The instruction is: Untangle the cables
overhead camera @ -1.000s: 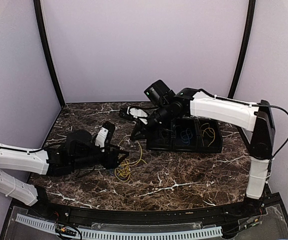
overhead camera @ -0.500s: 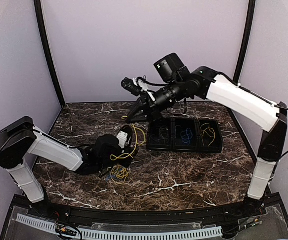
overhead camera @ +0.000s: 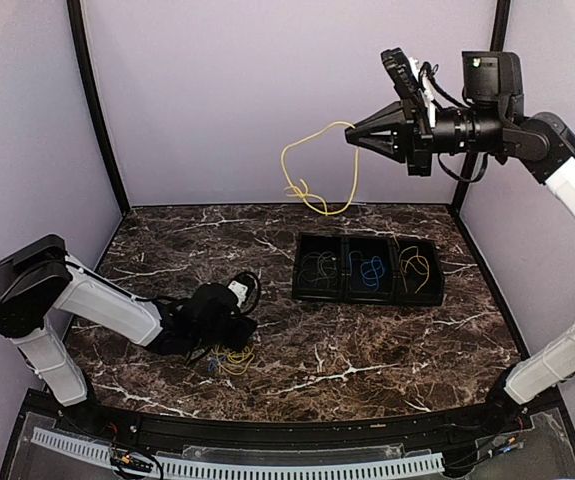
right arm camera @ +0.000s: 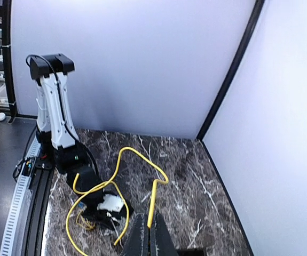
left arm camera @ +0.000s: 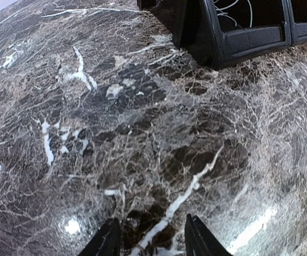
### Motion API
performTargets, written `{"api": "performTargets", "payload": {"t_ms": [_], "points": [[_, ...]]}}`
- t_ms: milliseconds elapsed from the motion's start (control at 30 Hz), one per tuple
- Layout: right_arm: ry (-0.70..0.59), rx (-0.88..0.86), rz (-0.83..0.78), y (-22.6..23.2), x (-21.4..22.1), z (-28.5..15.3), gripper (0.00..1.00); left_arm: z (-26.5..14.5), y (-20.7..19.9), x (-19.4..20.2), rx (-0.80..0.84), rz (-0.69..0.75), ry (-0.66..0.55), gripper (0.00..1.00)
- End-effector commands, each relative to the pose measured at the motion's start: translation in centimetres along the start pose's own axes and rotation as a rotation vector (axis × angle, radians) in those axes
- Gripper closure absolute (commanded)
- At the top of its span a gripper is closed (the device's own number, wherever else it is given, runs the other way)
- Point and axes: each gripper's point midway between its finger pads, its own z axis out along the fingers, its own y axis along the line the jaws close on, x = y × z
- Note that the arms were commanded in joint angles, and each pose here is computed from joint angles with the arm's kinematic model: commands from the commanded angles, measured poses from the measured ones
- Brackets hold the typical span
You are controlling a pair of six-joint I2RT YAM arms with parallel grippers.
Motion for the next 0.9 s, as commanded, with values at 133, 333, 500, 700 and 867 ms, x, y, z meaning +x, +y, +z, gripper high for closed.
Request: {"api": "performTargets", "payload": {"t_ms": [133,333,500,700,867], "points": [[0.232,0.316,0.109,-5.5,11.5,-5.0,1.0,-3.5,-3.5,-2.6,0.24,-0.04,-0.064,0.53],[0.321,0.439,0.184,-6.6,16.3,-7.4,1.0,-6.6,-4.4,-6.7,0.295,-0.096,-0.164,0.51],[0.406,0.529,0.261,-8.1,20.8,-8.9,1.0,-9.9,-3.5,-9.4,0.297,-0.125,-0.266,0.5],[0.479,0.604,0.342,-9.4,25.7,-10.2,1.0,-12.8,-2.2,-10.0,0.295,-0.141,-0.333,0.49],[0.475,0.69,0.412,-11.7,27.8,-11.6,1.0,-14.6,-1.1,-9.9,0.28,-0.156,-0.371,0.49]]}}
